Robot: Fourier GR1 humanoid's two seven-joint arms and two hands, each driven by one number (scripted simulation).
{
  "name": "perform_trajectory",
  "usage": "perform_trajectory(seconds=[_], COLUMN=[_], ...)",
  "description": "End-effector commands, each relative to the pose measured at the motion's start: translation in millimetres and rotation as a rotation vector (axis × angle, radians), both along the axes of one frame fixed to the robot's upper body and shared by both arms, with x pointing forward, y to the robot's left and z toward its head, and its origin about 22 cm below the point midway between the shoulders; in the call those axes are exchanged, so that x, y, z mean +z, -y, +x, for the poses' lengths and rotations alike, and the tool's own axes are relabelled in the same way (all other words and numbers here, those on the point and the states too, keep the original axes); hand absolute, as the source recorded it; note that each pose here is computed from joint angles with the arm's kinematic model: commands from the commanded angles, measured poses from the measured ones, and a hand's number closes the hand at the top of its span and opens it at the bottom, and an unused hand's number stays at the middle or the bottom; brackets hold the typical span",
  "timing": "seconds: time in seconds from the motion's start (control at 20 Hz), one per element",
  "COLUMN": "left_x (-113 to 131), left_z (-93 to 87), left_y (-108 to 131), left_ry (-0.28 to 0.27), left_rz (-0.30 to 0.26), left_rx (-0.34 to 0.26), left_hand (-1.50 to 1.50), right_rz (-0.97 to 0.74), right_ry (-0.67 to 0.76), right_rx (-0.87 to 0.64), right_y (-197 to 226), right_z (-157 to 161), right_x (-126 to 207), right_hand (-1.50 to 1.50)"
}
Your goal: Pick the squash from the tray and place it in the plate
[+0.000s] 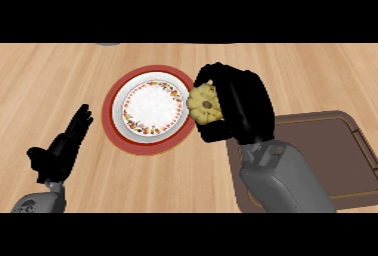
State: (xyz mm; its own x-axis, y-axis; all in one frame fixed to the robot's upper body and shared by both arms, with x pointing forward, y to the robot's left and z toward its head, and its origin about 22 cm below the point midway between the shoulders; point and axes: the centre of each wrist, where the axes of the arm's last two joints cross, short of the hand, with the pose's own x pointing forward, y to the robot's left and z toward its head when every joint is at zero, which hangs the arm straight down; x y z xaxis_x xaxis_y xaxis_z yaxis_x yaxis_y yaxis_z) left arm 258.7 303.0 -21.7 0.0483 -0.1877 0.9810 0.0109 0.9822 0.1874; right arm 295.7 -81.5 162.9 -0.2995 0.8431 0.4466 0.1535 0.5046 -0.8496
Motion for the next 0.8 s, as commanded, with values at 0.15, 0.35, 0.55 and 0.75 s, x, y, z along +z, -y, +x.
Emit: perform_trajectory(seconds=[0.15,0.35,0.55,0.75], left_x=[-2.8,14.6,-0.1,10.2], left_z=[10.8,8.7,7.5,15.7], left_y=[11.5,18.3,21.2,20.9], left_ry=[0.006,0.009,0.019,0.038], left_rz=[-0.001,0.005,-0.005,0.004], left_rx=[-0.015,-0.027,-0.05,-0.058], left_hand=[0.0,0.0,0.0,0.0], right_rz=[0.018,0.039,0.028,0.246], right_ry=[-0.047,-0.047,-0.073,-0.086], right_rx=[0.051,0.043,0.027,-0.062], right_y=[-56.4,-81.4,-90.0,-89.5], right_z=[27.8,45.2,63.1,62.0], right_x=[-35.2,-25.4,-45.6,-42.9], right_hand=[1.5,1.5,1.5,1.5])
